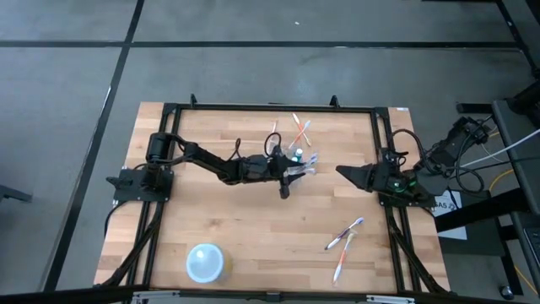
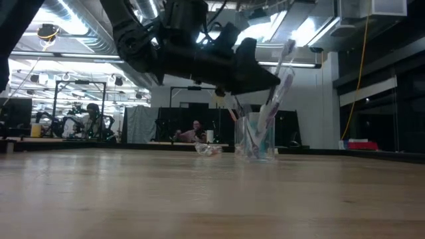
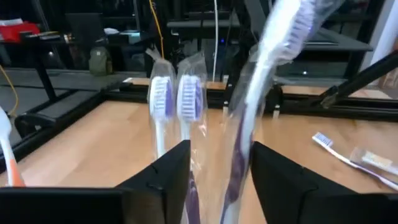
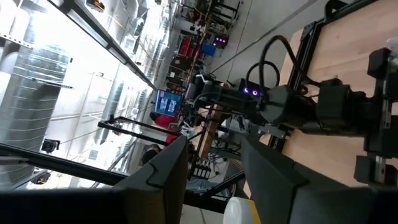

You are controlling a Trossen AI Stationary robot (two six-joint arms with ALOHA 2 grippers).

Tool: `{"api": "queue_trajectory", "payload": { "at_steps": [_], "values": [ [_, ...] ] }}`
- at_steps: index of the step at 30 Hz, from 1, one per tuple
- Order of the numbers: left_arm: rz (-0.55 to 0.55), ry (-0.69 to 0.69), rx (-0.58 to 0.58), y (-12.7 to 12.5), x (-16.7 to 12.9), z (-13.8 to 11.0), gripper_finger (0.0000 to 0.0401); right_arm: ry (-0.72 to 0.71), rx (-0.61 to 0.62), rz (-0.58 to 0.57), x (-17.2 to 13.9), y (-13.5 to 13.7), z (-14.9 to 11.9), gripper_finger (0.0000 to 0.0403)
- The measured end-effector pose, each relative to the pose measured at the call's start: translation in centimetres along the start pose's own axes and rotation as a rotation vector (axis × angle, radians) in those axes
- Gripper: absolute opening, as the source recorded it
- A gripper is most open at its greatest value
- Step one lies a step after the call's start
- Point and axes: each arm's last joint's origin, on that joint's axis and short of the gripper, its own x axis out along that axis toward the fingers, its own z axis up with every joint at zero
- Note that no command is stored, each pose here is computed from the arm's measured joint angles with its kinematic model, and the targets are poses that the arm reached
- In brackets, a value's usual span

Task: Pick & Place toothbrushing station
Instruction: Put the purple toothbrush into the transparent organizer, then put the orange toothbrush into the transparent organizer

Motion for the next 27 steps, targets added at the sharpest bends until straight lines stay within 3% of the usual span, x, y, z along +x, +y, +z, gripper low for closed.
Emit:
{"api": "queue_trajectory", "payload": {
  "at_steps": [7,10,17,27],
  "values": [
    [-0.004,-0.041,-0.008,0.0,-0.2,1.6,0.0185,-0.023,-0.014,-0.002,-0.4,0.1,-0.2,0.0153],
    [-0.051,0.025,0.004,-0.1,-0.2,0.9,0.0168,-0.031,-0.02,-0.004,-0.5,0.1,-0.2,0.0153],
    [-0.083,0.021,0.005,-0.3,-0.2,0.9,0.0126,-0.038,-0.019,-0.006,-0.6,0.1,-0.2,0.0153],
    [-0.166,0.005,0.032,-1.3,-0.4,1.1,0.0124,-0.054,-0.018,-0.012,-0.6,0.1,-0.2,0.0153]
  ]
}}
